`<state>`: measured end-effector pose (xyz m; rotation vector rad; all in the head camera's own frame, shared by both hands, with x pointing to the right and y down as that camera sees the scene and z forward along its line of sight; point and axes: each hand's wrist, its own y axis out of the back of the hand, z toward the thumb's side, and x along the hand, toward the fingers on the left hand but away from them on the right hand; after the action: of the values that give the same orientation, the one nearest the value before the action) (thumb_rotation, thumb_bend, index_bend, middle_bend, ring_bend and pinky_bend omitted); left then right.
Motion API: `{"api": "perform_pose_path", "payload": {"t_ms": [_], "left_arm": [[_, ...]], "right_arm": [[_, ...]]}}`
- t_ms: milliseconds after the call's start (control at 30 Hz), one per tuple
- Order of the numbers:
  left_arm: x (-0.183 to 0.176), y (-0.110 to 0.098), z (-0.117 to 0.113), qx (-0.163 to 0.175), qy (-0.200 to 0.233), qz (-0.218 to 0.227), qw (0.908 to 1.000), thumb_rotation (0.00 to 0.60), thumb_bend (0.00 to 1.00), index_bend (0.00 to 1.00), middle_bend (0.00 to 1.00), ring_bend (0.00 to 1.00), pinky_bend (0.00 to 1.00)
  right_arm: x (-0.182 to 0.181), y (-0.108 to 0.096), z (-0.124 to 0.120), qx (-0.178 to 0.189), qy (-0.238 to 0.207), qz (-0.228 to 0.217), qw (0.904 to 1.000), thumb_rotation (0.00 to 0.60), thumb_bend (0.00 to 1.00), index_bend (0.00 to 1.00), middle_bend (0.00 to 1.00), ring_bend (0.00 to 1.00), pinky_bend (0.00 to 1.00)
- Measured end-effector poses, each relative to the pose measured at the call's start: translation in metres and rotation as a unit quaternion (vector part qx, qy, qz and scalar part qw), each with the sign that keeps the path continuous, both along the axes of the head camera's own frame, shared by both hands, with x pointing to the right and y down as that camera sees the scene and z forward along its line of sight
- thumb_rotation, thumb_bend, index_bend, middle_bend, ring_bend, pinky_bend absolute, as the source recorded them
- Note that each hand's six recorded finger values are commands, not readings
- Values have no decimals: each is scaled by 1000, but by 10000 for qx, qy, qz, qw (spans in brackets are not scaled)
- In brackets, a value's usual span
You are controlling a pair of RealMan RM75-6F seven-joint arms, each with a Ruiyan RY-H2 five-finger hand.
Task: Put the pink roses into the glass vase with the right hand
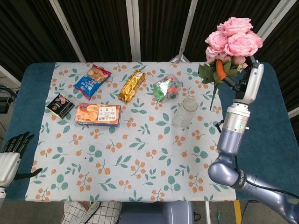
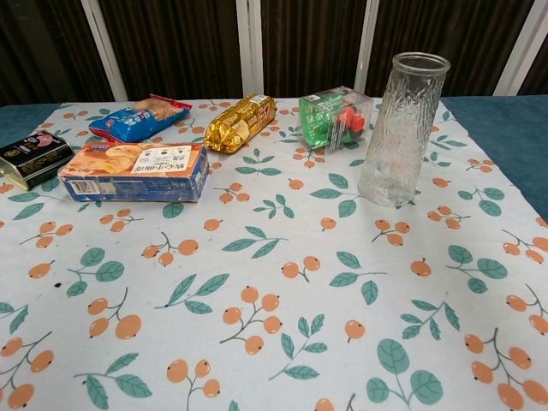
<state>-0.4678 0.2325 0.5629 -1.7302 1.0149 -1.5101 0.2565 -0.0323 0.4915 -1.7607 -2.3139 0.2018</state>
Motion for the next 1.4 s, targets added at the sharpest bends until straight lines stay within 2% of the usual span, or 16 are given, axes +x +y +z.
{"api": "perform_pose_path", "payload": {"t_ms": [367,633,800,1133,1400], "left_arm": [[-1,-1,1,-5,-36,9,10000,600,0,0,0,0,0],[-3,-2,2,-20,-59,-23,10000,600,0,0,0,0,0],[-4,-2,2,-38,-73,-52,10000,600,0,0,0,0,0],[-5,-3,4,-73,-78,-95,9999,600,0,0,0,0,0],[-5,-3,3,-95,-58,-90,9999,600,0,0,0,0,0]], "right_arm": [[-17,-13,44,-262,42,16,9996,600,313,482,509,491,327],[-33,-9,67,-386,-87,-36,9992,600,313,480,509,489,327],[-38,-13,75,-410,-77,-50,9991,600,313,480,509,488,327],[-53,-34,82,-422,-92,-164,9989,600,312,478,508,487,327],[-52,-32,97,-568,-149,-86,9982,600,313,471,501,482,327]]}}
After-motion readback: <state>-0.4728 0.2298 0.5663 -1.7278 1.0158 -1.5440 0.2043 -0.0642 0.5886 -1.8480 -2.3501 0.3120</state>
